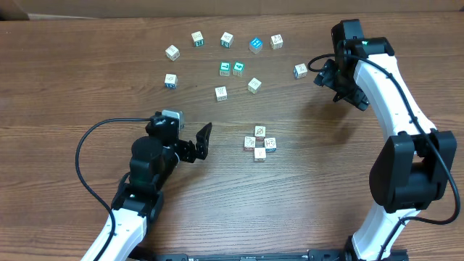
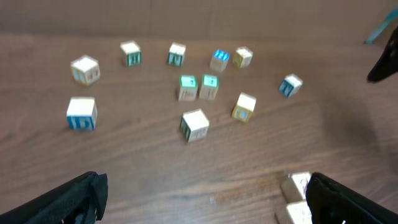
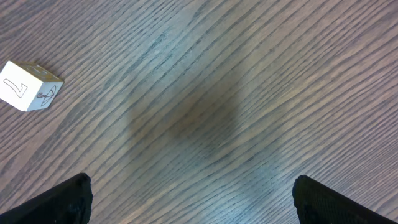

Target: Form a circle

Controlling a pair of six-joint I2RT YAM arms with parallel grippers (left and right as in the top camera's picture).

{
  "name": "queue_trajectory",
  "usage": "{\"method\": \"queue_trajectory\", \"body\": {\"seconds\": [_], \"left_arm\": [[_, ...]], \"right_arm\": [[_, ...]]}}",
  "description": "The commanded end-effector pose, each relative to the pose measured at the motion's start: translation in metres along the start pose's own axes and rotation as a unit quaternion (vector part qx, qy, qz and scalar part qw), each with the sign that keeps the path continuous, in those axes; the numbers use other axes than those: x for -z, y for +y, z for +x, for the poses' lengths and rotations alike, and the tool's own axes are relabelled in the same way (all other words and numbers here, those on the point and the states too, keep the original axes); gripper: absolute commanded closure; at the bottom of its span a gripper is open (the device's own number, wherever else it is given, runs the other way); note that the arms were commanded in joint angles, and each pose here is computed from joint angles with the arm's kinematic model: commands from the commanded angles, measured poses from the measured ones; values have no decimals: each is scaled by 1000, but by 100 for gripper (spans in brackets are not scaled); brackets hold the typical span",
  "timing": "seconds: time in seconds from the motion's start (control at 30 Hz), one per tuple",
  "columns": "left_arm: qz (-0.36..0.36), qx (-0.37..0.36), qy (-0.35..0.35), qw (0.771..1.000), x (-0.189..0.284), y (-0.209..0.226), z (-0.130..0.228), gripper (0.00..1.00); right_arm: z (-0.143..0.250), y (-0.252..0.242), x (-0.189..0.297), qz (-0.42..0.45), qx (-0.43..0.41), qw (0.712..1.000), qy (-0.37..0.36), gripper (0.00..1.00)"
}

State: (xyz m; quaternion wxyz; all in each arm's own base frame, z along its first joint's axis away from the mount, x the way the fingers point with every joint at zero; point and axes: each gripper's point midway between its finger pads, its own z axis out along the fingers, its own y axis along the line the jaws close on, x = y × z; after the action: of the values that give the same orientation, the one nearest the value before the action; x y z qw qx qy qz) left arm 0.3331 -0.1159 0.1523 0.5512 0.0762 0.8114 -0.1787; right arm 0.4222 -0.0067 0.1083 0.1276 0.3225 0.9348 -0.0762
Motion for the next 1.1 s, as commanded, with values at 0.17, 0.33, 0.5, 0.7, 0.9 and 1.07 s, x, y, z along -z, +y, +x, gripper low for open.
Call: {"method": "queue_trajectory", "body": {"seconds": [0.17, 0.33, 0.5, 0.7, 0.9, 1.07], "left_arm": [[18, -10, -16, 1000, 3, -7, -7, 0], [17, -10, -15, 1000, 4, -6, -2, 0], [22, -12, -40, 999, 8, -6, 0, 0], [29, -17, -73, 997, 19, -9, -6, 0], [29, -20, -98, 995, 28, -9, -5, 0], [33, -24, -130, 991, 40, -8, 2, 1]], "right_arm": [[-9, 2, 16, -14, -7, 1000, -20, 0], [-9, 2, 16, -14, -7, 1000, -20, 0], [-9, 2, 16, -14, -7, 1000, -20, 0], [-9, 2, 16, -14, -7, 1000, -20, 0], [-9, 2, 16, -14, -7, 1000, -20, 0], [-9, 2, 16, -14, -7, 1000, -20, 0]]}}
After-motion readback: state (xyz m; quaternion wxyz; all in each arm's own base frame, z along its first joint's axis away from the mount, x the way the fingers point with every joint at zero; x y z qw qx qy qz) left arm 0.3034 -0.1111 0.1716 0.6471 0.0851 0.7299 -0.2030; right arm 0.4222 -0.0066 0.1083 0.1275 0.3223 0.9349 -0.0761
